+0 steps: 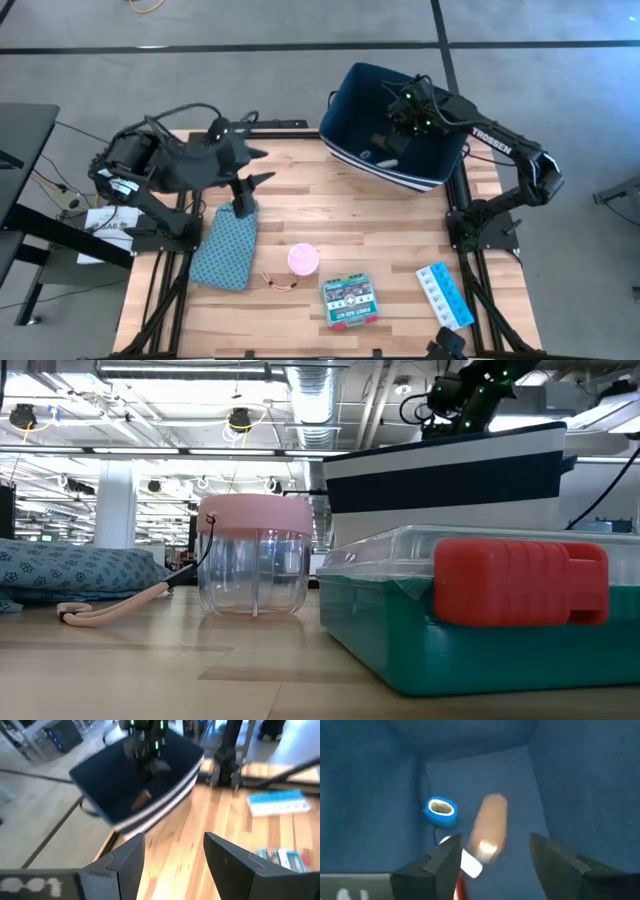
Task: Pick & place medical supplies in basket/bin
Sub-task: Put the pink pill dispenser into the blue organizer bin
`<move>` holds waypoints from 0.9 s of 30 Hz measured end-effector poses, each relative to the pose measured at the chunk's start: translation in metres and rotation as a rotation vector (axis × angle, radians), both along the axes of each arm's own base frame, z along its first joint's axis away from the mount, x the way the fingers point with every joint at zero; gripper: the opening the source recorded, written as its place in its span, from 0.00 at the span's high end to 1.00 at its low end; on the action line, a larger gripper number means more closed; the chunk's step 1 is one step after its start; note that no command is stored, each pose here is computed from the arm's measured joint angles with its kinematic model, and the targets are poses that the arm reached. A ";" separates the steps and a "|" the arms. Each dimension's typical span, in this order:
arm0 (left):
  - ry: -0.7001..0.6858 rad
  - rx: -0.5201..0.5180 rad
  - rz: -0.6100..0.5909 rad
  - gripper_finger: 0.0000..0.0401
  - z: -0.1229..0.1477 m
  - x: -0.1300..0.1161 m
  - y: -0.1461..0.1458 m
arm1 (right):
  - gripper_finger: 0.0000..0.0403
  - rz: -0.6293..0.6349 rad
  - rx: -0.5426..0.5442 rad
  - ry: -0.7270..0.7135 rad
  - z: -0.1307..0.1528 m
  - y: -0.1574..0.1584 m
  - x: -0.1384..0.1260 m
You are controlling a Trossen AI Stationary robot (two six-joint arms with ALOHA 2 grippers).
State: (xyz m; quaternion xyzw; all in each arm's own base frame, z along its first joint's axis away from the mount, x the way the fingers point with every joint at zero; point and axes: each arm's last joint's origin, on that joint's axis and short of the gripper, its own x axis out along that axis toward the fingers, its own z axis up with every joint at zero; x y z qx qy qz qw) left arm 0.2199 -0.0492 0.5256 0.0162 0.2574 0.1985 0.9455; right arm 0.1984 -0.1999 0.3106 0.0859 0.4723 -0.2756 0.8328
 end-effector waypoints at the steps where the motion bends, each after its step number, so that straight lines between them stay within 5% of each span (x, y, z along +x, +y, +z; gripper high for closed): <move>1: 0.026 0.002 0.006 0.52 -0.003 -0.003 -0.003 | 0.43 0.003 -0.008 -0.007 0.005 0.000 0.001; 9: 0.180 0.109 0.042 0.52 -0.044 0.002 -0.038 | 0.44 0.076 -0.233 -0.222 0.097 0.027 -0.006; 16: 0.223 0.179 0.160 0.52 -0.135 0.012 -0.088 | 0.47 0.207 -0.331 -0.394 0.147 0.086 -0.028; 22: 0.135 -0.122 0.207 0.52 -0.223 0.016 -0.125 | 0.47 0.288 -0.309 -0.447 0.155 0.118 -0.041; 27: 0.133 -0.300 0.071 0.52 -0.281 0.021 -0.145 | 0.47 0.300 -0.265 -0.462 0.154 0.125 -0.039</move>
